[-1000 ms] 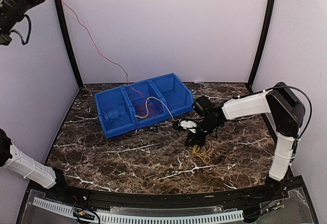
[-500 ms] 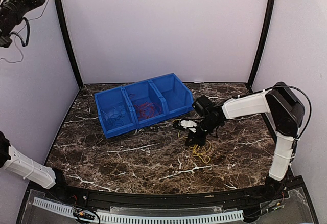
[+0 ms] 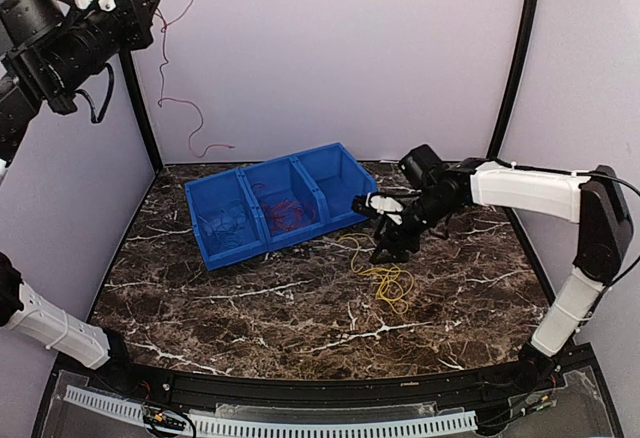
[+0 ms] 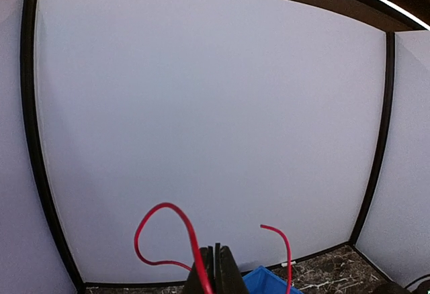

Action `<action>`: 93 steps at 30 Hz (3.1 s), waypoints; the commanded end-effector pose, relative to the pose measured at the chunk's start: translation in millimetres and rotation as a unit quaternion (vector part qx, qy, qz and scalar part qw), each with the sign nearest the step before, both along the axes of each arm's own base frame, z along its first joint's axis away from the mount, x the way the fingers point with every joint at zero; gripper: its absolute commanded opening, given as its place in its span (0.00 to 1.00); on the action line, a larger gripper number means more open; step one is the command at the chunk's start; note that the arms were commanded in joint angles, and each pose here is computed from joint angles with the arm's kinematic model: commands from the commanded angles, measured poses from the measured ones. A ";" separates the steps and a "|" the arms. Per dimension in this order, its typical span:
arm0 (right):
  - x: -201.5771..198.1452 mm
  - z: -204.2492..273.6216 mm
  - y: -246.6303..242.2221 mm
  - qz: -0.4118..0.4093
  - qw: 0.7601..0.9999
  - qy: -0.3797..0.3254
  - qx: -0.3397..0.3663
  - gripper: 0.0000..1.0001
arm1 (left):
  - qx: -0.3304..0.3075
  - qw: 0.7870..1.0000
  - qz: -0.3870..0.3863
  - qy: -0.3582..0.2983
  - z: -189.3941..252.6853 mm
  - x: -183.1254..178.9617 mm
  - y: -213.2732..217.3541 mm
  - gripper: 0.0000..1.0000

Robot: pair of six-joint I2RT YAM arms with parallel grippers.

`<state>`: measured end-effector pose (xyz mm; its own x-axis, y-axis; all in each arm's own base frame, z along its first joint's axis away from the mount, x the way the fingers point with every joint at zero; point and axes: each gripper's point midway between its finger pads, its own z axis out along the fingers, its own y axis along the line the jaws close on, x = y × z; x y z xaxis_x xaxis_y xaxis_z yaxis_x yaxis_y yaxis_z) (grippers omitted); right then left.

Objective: Untangle the cables

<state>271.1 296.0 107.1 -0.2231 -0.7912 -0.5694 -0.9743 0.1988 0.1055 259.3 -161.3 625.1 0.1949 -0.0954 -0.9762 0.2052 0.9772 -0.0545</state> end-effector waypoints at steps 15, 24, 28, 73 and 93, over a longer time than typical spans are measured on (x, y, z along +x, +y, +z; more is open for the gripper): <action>34.4 103.6 -77.8 -0.171 0.965 -0.140 0.138 0.99 | 0.039 0.972 -0.141 0.186 -139.6 77.0 -115.7 0.00; 22.6 66.5 -96.9 -0.169 0.967 -0.126 0.140 0.93 | 0.011 0.965 -0.163 0.204 -148.9 134.9 -120.8 0.00; 22.5 61.7 -96.5 -0.165 0.970 -0.121 0.135 0.92 | 0.014 0.964 -0.154 0.216 -157.1 161.8 -122.3 0.00; 15.9 23.8 -89.7 -0.135 0.983 -0.056 0.112 0.84 | 0.033 0.850 -0.157 0.502 -452.6 207.8 -124.1 0.01; 21.0 21.9 -90.7 -0.140 0.983 -0.055 0.103 0.82 | 0.029 0.870 -0.116 0.478 -407.8 205.7 -98.1 0.46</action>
